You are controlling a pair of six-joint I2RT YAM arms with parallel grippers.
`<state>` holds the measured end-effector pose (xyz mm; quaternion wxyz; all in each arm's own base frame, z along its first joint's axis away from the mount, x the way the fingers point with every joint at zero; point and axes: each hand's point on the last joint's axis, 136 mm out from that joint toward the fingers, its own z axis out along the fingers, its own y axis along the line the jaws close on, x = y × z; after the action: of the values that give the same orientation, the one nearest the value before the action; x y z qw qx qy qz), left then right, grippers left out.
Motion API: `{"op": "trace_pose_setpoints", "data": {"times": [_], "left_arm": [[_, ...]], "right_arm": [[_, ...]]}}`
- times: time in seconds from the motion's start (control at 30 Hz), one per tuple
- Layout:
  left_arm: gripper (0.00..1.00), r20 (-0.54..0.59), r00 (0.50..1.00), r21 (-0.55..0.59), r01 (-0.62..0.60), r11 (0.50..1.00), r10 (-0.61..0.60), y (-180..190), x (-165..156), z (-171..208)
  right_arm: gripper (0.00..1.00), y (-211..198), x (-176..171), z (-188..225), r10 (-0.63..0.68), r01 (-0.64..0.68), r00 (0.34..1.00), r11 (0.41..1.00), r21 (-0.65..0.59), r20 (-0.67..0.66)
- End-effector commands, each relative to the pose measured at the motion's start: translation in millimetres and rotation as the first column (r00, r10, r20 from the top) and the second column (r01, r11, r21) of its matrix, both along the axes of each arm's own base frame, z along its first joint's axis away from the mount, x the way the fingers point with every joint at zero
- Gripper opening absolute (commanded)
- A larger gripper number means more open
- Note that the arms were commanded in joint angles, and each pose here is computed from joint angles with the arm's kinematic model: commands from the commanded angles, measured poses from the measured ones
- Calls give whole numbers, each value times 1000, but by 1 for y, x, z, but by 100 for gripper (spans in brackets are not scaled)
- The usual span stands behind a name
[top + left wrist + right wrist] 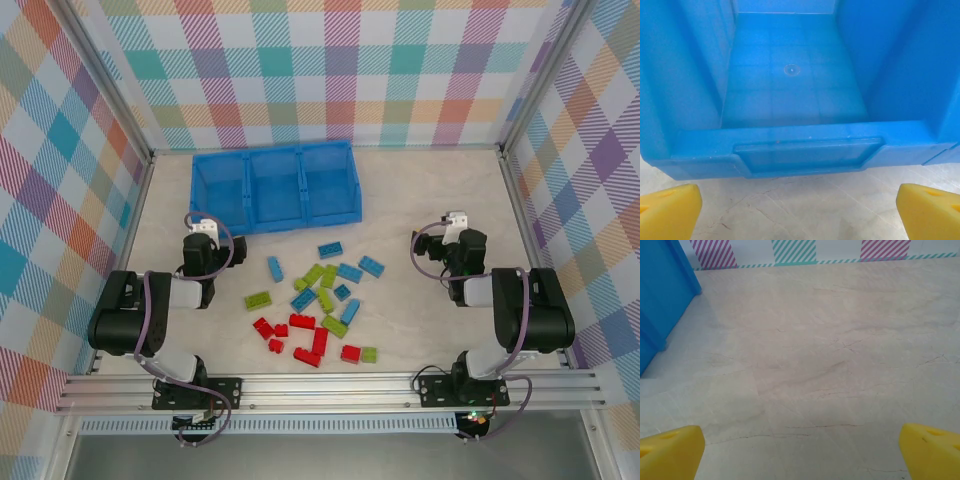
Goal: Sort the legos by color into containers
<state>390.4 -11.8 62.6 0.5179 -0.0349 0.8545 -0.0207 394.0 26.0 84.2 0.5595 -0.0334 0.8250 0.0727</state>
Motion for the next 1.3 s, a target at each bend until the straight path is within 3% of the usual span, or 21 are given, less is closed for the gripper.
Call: {"op": "trace_pose_setpoints", "data": {"times": [0.0,0.23,0.4,0.67,0.8,0.9,1.03,1.17,1.27], "left_arm": [[100,53,999,11,10,1000,-10,-3,9,15],[100,54,998,10,11,1000,-12,-3,9,16],[100,54,998,9,10,1000,-11,-2,9,16],[100,53,999,9,10,1000,-10,-2,9,15],[100,57,998,10,9,1000,-9,-2,9,16],[96,67,998,16,-4,1000,3,-1,7,22],[99,18,995,-5,-102,995,102,8,-6,60],[100,-18,990,-220,-140,965,139,-9,-28,111],[100,-131,991,-427,-70,901,15,-60,-47,126]], "right_arm": [[100,4,3,10,16,-17,1000,1000,13,27],[100,3,3,9,10,-10,1000,1000,17,22],[100,-24,-3,12,-153,152,986,988,28,65],[100,-27,-5,27,-174,174,983,985,16,62],[100,-40,-24,56,-295,299,953,951,79,-62],[100,-17,-46,73,-218,258,956,943,211,-194],[100,40,-82,85,12,127,935,922,366,-354],[100,81,-122,88,132,49,880,930,363,-456],[100,112,-149,93,272,-44,807,913,406,-525]]}}
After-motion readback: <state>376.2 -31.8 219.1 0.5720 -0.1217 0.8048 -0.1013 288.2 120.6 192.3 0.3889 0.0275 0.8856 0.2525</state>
